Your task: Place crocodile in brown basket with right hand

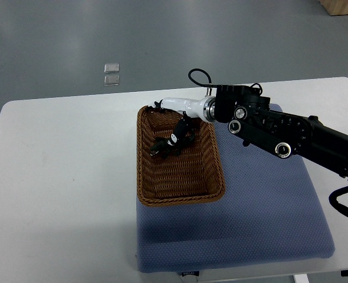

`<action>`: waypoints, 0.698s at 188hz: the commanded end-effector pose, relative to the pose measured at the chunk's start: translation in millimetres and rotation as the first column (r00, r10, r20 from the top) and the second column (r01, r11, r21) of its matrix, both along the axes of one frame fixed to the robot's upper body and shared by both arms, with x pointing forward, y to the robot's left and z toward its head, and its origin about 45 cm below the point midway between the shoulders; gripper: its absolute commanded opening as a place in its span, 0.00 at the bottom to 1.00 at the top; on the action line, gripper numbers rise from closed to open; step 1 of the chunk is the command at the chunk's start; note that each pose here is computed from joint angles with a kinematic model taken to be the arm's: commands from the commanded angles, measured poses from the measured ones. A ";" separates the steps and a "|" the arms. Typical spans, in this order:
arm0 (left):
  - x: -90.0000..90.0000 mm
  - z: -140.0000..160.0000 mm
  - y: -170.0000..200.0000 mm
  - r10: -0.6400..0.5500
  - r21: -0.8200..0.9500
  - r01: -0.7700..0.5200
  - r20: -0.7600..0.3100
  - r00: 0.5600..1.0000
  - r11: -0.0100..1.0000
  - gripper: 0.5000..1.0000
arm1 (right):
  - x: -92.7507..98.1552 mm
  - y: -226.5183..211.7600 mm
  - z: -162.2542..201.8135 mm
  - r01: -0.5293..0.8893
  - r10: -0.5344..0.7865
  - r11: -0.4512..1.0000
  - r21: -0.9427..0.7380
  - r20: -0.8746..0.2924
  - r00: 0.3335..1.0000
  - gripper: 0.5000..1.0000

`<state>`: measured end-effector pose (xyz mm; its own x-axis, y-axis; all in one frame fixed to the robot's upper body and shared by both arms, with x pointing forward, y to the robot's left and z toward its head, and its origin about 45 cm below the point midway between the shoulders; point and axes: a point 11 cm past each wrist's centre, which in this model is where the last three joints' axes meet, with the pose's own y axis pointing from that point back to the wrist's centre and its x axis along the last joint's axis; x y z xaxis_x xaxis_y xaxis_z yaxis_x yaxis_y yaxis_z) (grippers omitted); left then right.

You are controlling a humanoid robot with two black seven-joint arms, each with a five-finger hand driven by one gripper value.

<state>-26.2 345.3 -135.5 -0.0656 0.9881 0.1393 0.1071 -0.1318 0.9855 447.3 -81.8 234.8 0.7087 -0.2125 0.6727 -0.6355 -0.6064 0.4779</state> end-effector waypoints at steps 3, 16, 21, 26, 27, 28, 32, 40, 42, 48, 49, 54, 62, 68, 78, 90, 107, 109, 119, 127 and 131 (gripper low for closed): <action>-0.1 0.0 0.1 0.000 0.000 0.000 -0.001 1.000 1.000 1.00 | 20.0 -24.8 31.0 0.087 -0.090 0.992 0.096 0.030 0.995 0.86; 0.1 -0.1 -0.5 0.001 -0.001 -0.001 0.001 1.000 1.000 1.00 | 29.5 -41.3 47.8 0.147 -0.153 0.971 0.189 0.019 0.988 0.86; 0.1 -0.1 -0.4 -0.001 -0.001 0.001 0.000 1.000 1.000 1.00 | 32.4 -47.6 53.6 0.178 -0.183 0.952 0.250 -0.001 0.983 0.86; -0.1 -0.1 -1.0 -0.002 -0.003 0.002 -0.001 1.000 1.000 1.00 | 33.8 -52.0 56.0 0.199 -0.202 0.936 0.292 -0.019 0.979 0.86; 0.2 -0.1 -1.0 -0.001 -0.003 0.001 0.001 1.000 1.000 1.00 | 34.6 -54.6 57.7 0.208 -0.210 0.927 0.312 -0.027 0.977 0.86; 0.2 -0.1 -1.0 -0.001 -0.003 0.001 0.001 1.000 1.000 1.00 | 34.6 -54.6 57.7 0.208 -0.210 0.927 0.312 -0.027 0.977 0.86; -0.1 -0.1 -1.0 -0.002 -0.003 0.002 -0.001 1.000 1.000 1.00 | 35.9 -59.3 59.1 0.231 -0.228 0.906 0.354 -0.050 0.972 0.86; 0.0 -0.3 -2.0 -0.002 -0.006 0.002 -0.001 1.000 1.000 1.00 | 38.9 -70.5 65.1 0.274 -0.261 0.856 0.438 -0.091 0.961 0.86; 0.2 -0.3 -2.0 -0.002 -0.006 0.002 0.001 1.000 1.000 1.00 | 39.5 -73.1 65.9 0.285 -0.269 0.843 0.457 -0.101 0.958 0.86; 0.0 -0.3 -2.0 -0.002 -0.006 0.002 -0.001 1.000 1.000 1.00 | 41.5 -83.4 68.5 0.321 -0.293 0.795 0.516 -0.137 0.946 0.86; 0.0 -0.3 -2.0 -0.002 -0.006 0.002 -0.001 1.000 1.000 1.00 | 42.1 -86.1 69.9 0.332 -0.300 0.775 0.538 -0.149 0.942 0.86; 0.2 -0.3 -2.0 -0.001 -0.006 0.001 0.001 1.000 1.000 1.00 | 42.8 -92.9 70.7 0.355 -0.312 0.734 0.578 -0.177 0.933 0.86; 0.0 -0.3 -2.5 -0.004 -0.007 0.004 -0.001 1.000 1.000 1.00 | 42.6 -107.3 67.0 0.403 -0.328 0.647 0.647 -0.240 0.914 0.86; 0.0 -0.3 -2.5 -0.004 -0.007 0.004 -0.001 1.000 1.000 1.00 | 41.2 -118.5 62.2 0.435 -0.331 0.576 0.692 -0.289 0.898 0.86; 0.0 -0.3 -2.5 -0.004 -0.007 0.004 -0.001 1.000 1.000 1.00 | 38.7 -133.8 55.3 0.478 -0.321 0.447 0.757 -0.363 0.875 0.86; -0.1 -0.3 -2.5 -0.007 -0.007 0.007 -0.002 1.000 1.000 1.00 | 35.9 -152.5 43.7 0.527 -0.301 0.271 0.805 -0.450 0.841 0.86; 0.0 -0.3 -2.5 -0.007 -0.007 0.007 -0.001 1.000 1.000 1.00 | 32.7 -178.4 22.1 0.588 -0.262 0.027 0.808 -0.562 0.784 0.86; -0.1 -0.3 -2.5 -0.007 -0.007 0.007 -0.002 1.000 1.000 1.00 | 32.1 -181.3 19.1 0.594 -0.255 -0.002 0.805 -0.574 0.778 0.86; -0.1 -0.3 -2.5 -0.007 -0.007 0.007 -0.002 1.000 1.000 1.00 | 29.9 -196.5 4.5 0.617 -0.226 -0.145 0.774 -0.633 0.741 0.86; -0.1 -0.3 -2.5 -0.007 -0.007 0.007 -0.002 1.000 1.000 1.00 | 26.5 -207.8 -9.6 0.631 -0.200 -0.251 0.734 -0.677 0.708 0.86; -0.1 -0.3 -2.5 -0.007 -0.007 0.007 -0.002 1.000 1.000 1.00 | 24.8 -214.5 -16.6 0.636 -0.188 -0.301 0.711 -0.698 0.691 0.86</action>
<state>-26.3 342.8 -135.8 -0.0588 0.9895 0.1320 0.1080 -0.1252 0.9862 479.1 -267.9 248.5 0.2614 -0.8134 -0.5196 -0.9597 -0.2764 -0.0501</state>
